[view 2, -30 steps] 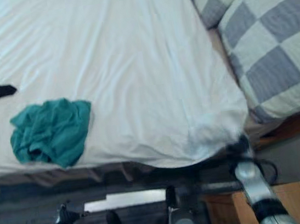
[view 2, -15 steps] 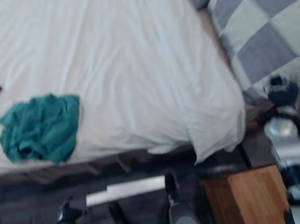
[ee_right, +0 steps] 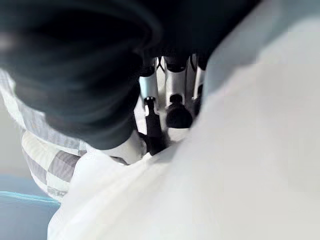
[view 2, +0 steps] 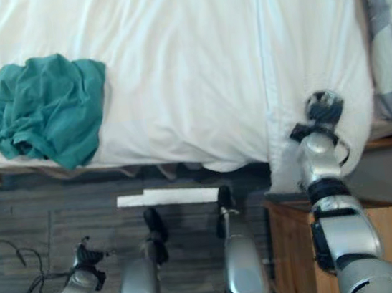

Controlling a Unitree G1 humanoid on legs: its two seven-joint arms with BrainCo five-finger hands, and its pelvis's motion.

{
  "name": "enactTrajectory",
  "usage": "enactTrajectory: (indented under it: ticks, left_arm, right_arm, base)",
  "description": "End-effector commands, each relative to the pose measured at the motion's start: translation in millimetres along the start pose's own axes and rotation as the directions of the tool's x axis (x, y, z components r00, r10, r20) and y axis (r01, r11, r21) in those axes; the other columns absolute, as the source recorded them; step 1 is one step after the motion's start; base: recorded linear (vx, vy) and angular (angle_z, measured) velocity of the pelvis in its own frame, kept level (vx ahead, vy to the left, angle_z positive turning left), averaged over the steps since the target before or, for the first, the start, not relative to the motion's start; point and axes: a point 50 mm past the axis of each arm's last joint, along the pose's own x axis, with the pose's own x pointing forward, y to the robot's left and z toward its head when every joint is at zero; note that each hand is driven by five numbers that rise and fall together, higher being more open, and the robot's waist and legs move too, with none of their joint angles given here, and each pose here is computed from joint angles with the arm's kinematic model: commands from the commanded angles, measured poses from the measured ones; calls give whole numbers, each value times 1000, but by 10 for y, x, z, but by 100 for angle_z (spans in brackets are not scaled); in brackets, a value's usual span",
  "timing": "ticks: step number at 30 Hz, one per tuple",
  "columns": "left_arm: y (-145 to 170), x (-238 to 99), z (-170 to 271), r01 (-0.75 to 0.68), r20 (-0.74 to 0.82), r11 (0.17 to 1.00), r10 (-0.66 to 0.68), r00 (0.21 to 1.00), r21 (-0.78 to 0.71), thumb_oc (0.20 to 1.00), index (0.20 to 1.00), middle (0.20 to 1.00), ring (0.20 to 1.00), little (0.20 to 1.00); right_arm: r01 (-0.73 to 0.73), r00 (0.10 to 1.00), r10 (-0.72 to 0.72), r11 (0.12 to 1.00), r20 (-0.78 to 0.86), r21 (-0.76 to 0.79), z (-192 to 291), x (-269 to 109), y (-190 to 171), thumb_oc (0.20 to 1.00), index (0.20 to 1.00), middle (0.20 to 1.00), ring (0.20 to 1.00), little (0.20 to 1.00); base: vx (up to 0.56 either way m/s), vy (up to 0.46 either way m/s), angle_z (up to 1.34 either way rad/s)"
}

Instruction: Tidy up the quilt and then pick up the clothes from the bed and put them into the laundry hamper.

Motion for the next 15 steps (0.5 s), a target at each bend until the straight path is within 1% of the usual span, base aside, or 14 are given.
enactTrajectory:
  ticks: [1,2,5,6,7,8,9,11,12,13,14,15]
  left_arm:
    - [-116,-41,-143,14,-70,1000,-12,997,28,1000,1000,1000,1000,1000]
    - [-118,-42,-147,14,-70,999,-12,997,28,1000,1000,1000,1000,1000]
    - [-184,-63,-162,40,-71,998,-36,997,49,1000,1000,1000,1000,1000]
    - [-209,-73,-171,48,-71,998,-45,996,51,1000,1000,1000,1000,1000]
    - [-271,-104,-211,70,-73,996,-65,995,58,1000,1000,1000,1000,1000]
    - [-270,-104,-213,69,-73,996,-65,995,58,1000,1000,1000,1000,1000]
    - [-313,-131,-264,91,-84,994,-86,993,60,1000,1000,1000,1000,1000]
    - [-321,-136,-272,95,-87,994,-90,992,56,1000,1000,1000,1000,1000]
    - [-325,-142,-282,98,-87,994,-94,992,51,1000,1000,1000,1000,1000]
    - [-323,-141,-281,98,-87,994,-93,992,51,1000,1000,1000,1000,1000]
    - [-270,-135,-315,89,-91,994,-84,992,62,1000,1000,1000,1000,1000]
    - [-268,-134,-315,89,-91,994,-83,992,62,1000,1000,1000,1000,1000]
  right_arm:
    - [-23,687,-217,947,-694,-320,-1826,-1229,-953,200,200,200,200,200]
    - [-23,686,-218,947,-694,-320,-1827,-1232,-956,200,200,200,200,200]
    - [-101,537,-311,899,-784,-426,-2105,-1757,-1399,200,200,200,200,200]
    - [-120,501,-335,886,-798,-447,-2153,-1891,-1500,200,200,200,200,200]
    - [-137,430,-372,874,-822,-467,-2220,-2125,-1672,705,705,705,705,705]
    - [-137,430,-372,874,-822,-467,-2220,-2126,-1672,1000,1000,1000,1000,1000]
    - [-173,394,-373,868,-840,-466,-2265,-2278,-1718,1000,1000,1000,1000,1000]
    - [-200,384,-361,866,-850,-458,-2284,-2317,-1691,1000,1000,1000,1000,1000]
    - [-267,410,-325,851,-852,-453,-2292,-2283,-1587,1000,1000,1000,1000,1000]
    - [-268,410,-324,851,-852,-452,-2293,-2283,-1584,1000,1000,1000,1000,1000]
    - [-357,451,-260,824,-854,-440,-2295,-2230,-1451,1000,1000,1000,1000,1000]
    - [-357,451,-260,824,-854,-439,-2295,-2230,-1449,1000,1000,1000,1000,1000]
  base:
    - [114,102,-6]
    - [94,95,-9]
    - [112,171,-2]
    - [142,313,-5]
    - [100,229,-8]
    - [80,317,-8]
    - [5,207,-12]
    - [-39,191,-17]
    - [-74,113,-16]
    - [-133,181,-20]
    - [-74,63,-18]
    - [-89,91,-13]
